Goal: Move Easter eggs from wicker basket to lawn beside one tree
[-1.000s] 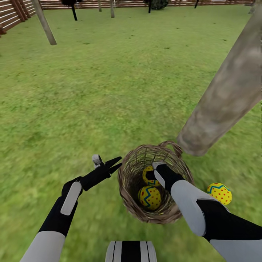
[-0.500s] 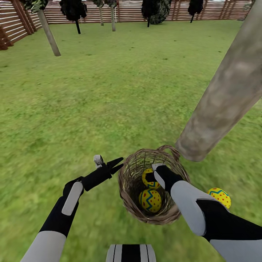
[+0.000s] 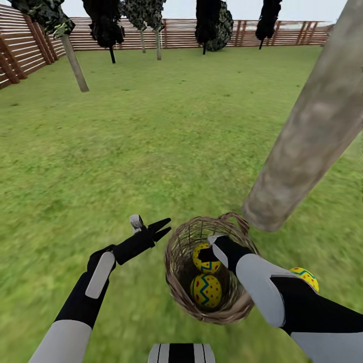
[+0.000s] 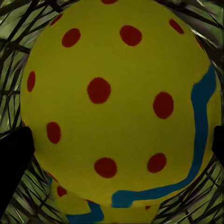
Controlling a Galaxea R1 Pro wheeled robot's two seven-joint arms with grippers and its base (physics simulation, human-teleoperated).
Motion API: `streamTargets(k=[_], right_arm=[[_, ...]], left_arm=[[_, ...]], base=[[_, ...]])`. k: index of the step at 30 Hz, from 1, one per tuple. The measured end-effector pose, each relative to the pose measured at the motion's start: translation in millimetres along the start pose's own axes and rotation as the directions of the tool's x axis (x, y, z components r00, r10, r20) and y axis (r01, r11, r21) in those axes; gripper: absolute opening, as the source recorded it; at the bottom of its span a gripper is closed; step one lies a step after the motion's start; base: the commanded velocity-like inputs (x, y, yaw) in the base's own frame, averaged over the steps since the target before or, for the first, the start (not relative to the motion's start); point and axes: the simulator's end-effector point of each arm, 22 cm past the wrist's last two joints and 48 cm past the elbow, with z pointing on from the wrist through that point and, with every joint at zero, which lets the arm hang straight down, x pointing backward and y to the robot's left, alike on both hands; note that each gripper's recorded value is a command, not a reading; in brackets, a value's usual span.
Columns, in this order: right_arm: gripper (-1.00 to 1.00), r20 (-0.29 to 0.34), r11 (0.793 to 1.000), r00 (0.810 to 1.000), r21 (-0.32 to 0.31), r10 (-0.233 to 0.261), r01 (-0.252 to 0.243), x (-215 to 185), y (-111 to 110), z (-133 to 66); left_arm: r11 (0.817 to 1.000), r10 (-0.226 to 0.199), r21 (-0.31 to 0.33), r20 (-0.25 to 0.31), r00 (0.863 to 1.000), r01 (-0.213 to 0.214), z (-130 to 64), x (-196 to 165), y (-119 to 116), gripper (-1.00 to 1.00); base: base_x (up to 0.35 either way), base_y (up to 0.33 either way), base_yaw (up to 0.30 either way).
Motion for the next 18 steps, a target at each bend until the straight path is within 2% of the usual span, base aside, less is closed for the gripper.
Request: streamTargets(k=[15, 18], right_arm=[[-1.0, 0.055, 1.0, 0.998, 0.001, -0.005, 0.005, -21.7, 2.6, -32.6], [-1.0, 0.051, 0.999, 0.999, -0.034, -0.006, 0.008, -22.7, 11.2, -39.3]], left_arm=[[0.998, 0.051, 0.033, 0.004, 0.999, -0.051, 2.0, -6.9, -36.6, 1.0], [0.997, 0.061, 0.041, 0.006, 0.998, -0.062, 2.1, -8.6, -44.2, 1.0]], base=[[0.0, 0.0, 0.0], [0.0, 0.0, 0.0]])
